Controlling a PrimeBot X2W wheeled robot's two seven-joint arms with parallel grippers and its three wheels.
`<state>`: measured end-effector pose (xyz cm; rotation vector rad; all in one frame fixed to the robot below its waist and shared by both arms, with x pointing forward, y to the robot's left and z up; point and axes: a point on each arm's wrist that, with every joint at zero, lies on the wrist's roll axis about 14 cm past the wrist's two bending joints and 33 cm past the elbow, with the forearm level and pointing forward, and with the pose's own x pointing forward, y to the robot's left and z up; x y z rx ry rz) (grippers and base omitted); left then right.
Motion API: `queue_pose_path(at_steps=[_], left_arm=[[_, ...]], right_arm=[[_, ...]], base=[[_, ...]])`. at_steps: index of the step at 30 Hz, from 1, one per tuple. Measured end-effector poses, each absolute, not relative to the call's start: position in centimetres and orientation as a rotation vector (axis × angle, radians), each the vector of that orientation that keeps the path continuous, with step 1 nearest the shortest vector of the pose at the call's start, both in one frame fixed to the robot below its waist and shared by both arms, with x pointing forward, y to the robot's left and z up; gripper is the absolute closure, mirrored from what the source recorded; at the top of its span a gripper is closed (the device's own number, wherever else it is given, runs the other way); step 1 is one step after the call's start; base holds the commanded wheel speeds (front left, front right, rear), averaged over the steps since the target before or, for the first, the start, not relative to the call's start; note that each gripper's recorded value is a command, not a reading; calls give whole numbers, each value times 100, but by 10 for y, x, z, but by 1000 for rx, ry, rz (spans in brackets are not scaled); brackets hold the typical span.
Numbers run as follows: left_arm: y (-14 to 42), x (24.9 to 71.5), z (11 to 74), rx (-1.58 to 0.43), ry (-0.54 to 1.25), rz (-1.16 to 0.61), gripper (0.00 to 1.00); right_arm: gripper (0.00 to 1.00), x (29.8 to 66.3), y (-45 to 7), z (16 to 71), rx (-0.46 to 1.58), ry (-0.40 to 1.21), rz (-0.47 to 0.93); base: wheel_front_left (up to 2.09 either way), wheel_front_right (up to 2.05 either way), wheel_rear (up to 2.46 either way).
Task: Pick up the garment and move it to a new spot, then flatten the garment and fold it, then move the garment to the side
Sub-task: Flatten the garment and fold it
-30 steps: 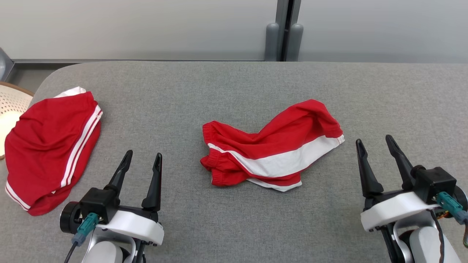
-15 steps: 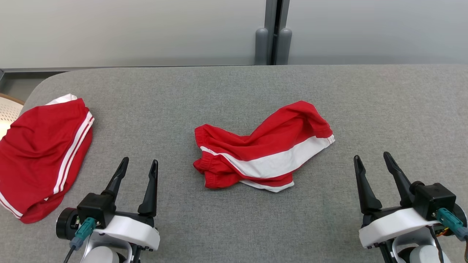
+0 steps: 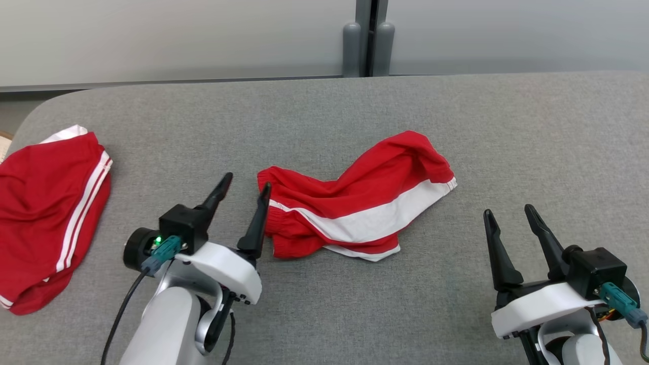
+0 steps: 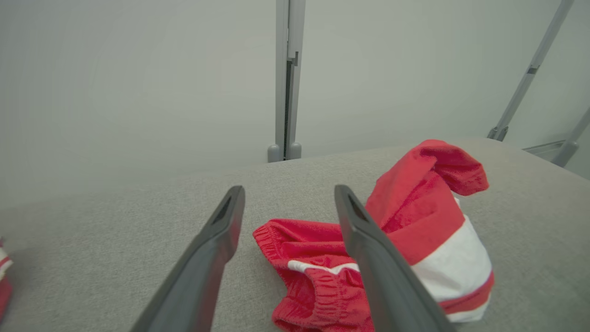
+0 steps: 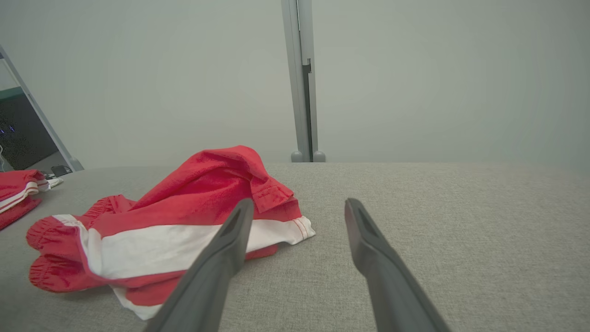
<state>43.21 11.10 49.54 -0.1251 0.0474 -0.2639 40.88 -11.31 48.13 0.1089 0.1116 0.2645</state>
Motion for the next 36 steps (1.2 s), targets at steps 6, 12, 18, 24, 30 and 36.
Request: queue_pose_path(at_steps=[6, 12, 18, 24, 30, 36], left_arm=[[88, 433, 457, -159, 230, -323, 53], [78, 424, 427, -202, 376, -347, 100], [78, 417, 419, -217, 416, -356, 100], [82, 412, 424, -208, 387, -351, 100], [87, 416, 444, -191, 298, -340, 100], [104, 426, 479, -149, 121, -281, 100]], right_arm=[[0, 410, -120, 473, 121, 128, 240], [0, 411, -125, 466, 125, 148, 223], [0, 414, -125, 466, 134, 142, 220], [0, 416, -122, 467, 136, 137, 226], [0, 415, -120, 472, 136, 126, 233], [0, 415, -119, 476, 134, 115, 237]], base=[[0, 0, 0], [0, 0, 0], [0, 0, 0], [0, 0, 0], [0, 0, 0], [0, 0, 0]])
